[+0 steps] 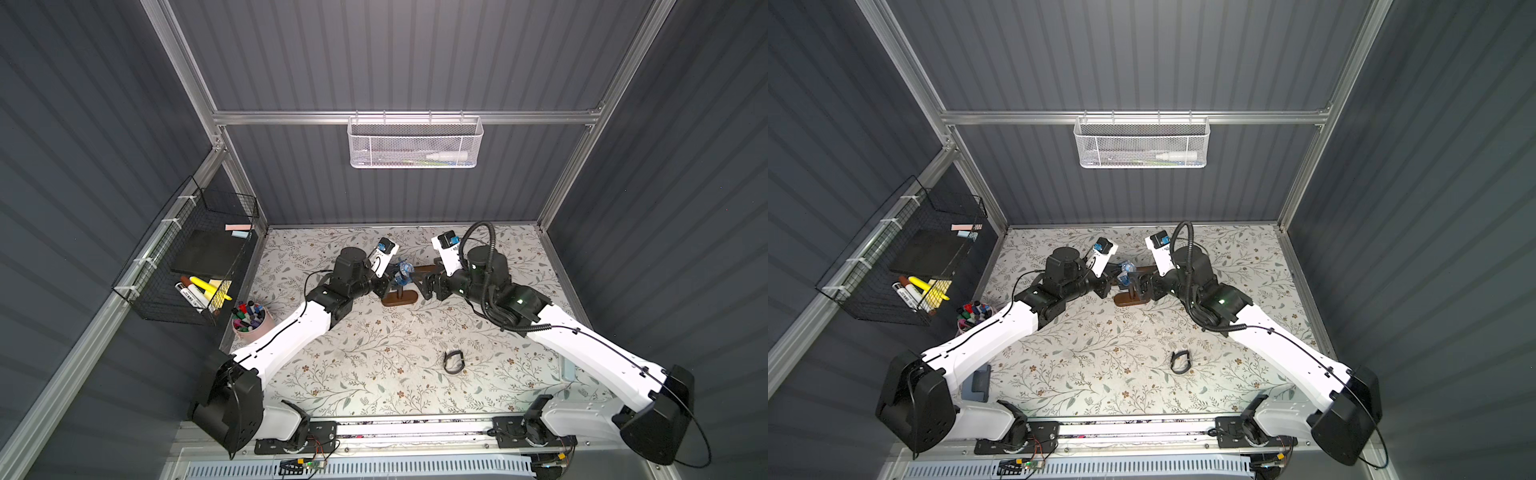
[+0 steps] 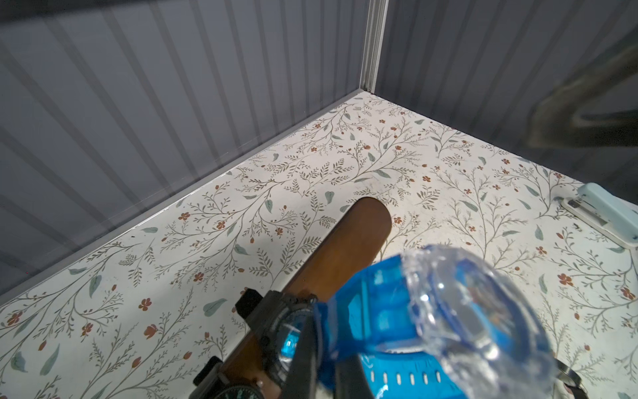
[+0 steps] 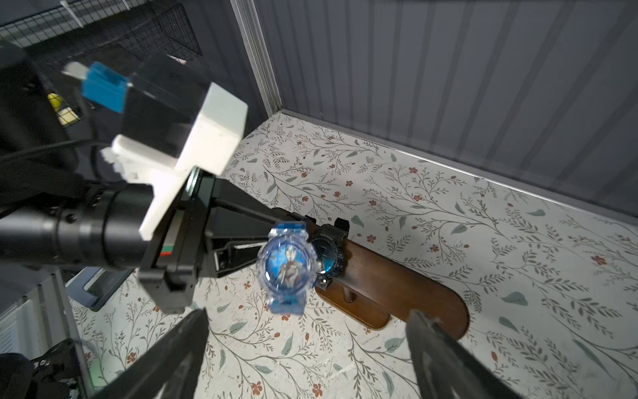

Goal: Place watch on stand
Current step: Pick up the watch at the center of the board.

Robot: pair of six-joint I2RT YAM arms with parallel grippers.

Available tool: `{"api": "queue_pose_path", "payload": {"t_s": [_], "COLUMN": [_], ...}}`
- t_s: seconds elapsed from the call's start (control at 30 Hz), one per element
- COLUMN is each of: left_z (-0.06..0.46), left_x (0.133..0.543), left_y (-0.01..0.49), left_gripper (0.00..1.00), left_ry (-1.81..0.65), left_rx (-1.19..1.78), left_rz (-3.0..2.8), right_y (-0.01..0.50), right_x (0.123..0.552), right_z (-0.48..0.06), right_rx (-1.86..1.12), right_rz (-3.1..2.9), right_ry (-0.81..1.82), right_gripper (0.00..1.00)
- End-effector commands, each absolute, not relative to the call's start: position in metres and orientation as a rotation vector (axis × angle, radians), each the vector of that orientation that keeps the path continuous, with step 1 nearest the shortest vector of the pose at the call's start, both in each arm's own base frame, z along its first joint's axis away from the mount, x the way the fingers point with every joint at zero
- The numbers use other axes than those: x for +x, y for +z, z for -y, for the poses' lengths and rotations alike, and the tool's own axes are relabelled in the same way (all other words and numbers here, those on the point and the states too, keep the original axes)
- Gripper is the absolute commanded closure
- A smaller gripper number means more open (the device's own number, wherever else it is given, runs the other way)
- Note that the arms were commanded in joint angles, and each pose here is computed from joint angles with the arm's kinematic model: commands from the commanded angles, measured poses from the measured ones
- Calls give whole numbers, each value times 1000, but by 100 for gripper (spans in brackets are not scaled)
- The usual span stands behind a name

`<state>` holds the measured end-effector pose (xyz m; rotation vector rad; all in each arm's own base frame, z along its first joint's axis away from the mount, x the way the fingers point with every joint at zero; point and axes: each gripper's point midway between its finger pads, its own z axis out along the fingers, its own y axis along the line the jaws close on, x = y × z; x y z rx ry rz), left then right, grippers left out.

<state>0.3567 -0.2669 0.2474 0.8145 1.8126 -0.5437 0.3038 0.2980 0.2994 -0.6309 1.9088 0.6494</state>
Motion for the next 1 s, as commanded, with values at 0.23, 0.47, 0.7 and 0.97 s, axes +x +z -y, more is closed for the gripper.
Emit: {"api": "queue_pose_path", "payload": {"t_s": [0.23,0.47,0.7,0.97], "left_z": [268,268,268,268], "left_x": [356,355,354,354], "left_y": [257,256,258,254], "left_gripper": [100,100,100,100], "left_ry": [-522,-526,-522,-525], "left_rx": [832,836,842,845], "left_rz": [-1791,-1790,-1779,-1789], "right_y": [293,287,283,279], "right_x": [316,317,317,314], "right_z": [-317,-327,-335,-338], "right_rx": [-612,-629,-642,-678], "right_rz": [-1954,-1981,-1994,-2004], "right_ry": [690,729,765,723], "right_gripper": [12,22,32,38]}}
